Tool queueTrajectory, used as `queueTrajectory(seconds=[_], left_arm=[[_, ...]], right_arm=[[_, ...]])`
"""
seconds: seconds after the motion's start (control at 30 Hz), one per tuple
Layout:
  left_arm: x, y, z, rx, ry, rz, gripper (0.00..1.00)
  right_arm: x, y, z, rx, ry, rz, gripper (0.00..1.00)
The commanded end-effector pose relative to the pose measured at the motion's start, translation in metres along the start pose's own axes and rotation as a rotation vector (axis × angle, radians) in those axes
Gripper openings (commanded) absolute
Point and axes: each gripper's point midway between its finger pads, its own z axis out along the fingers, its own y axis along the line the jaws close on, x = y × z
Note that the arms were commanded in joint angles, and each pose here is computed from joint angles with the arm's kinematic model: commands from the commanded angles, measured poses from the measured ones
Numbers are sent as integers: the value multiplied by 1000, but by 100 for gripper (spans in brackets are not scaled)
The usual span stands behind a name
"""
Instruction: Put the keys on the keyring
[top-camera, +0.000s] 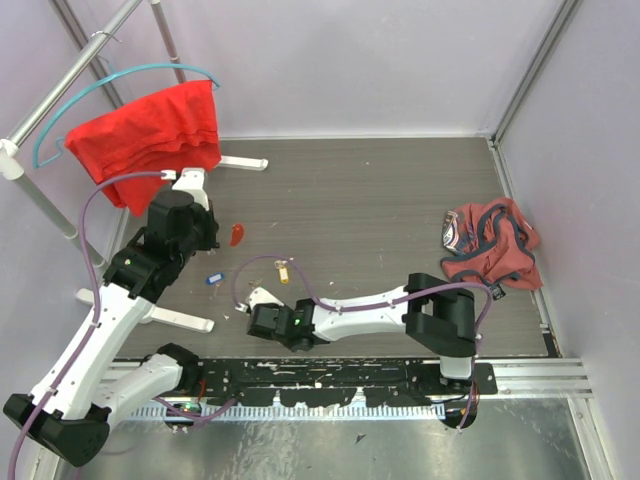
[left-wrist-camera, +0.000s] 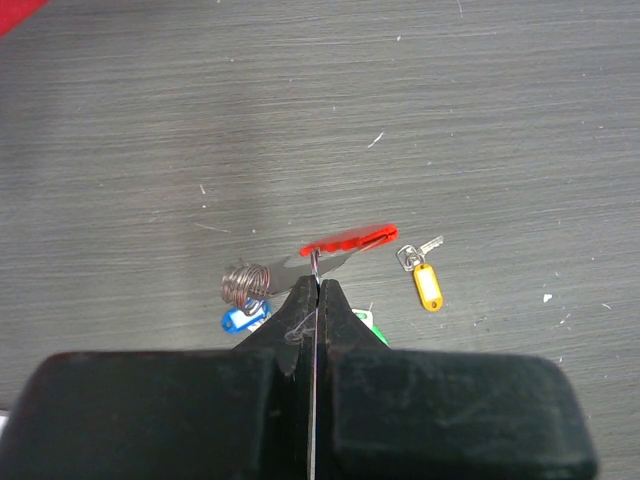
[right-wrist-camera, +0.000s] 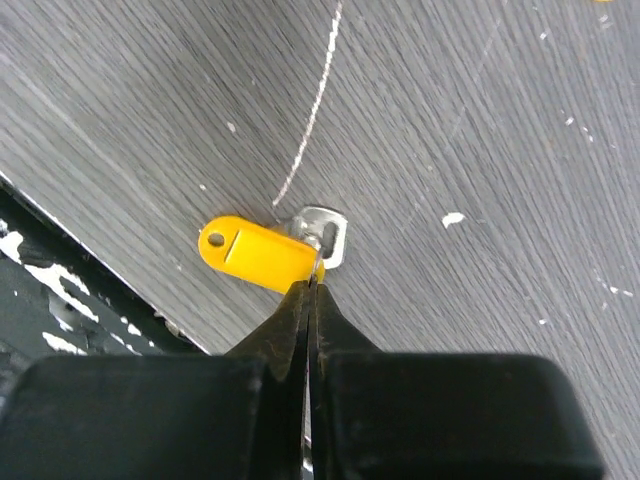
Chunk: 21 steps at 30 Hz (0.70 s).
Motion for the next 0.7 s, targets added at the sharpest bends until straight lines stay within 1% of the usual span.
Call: queueTrajectory(seconds=[0.0,0.17,0.23,0.37,0.53,0.67], left_arm=[[-7,-6,-1,45,-46,7,0],[-4,-17,-4,121,-52,32,0],[-2,-22,-6,160,-54,44,0],[1,-42,-11,287,-65,78,0],[5,-75,-23,496,-71,122,0],[-2,-85,-29,559,-121,127,0]], right_arm=[[-36,-6,-39,-36,-164,38,1],[-47,-13,-65,-92,-243,55,1],[-55,-17,-77,-108,-298,63,1],[-67,-29,-103,-177,-394,81,1],[-86,-44,-151,-218,-547,71,1],[-97,-59,-182,-224,-701,66,1]])
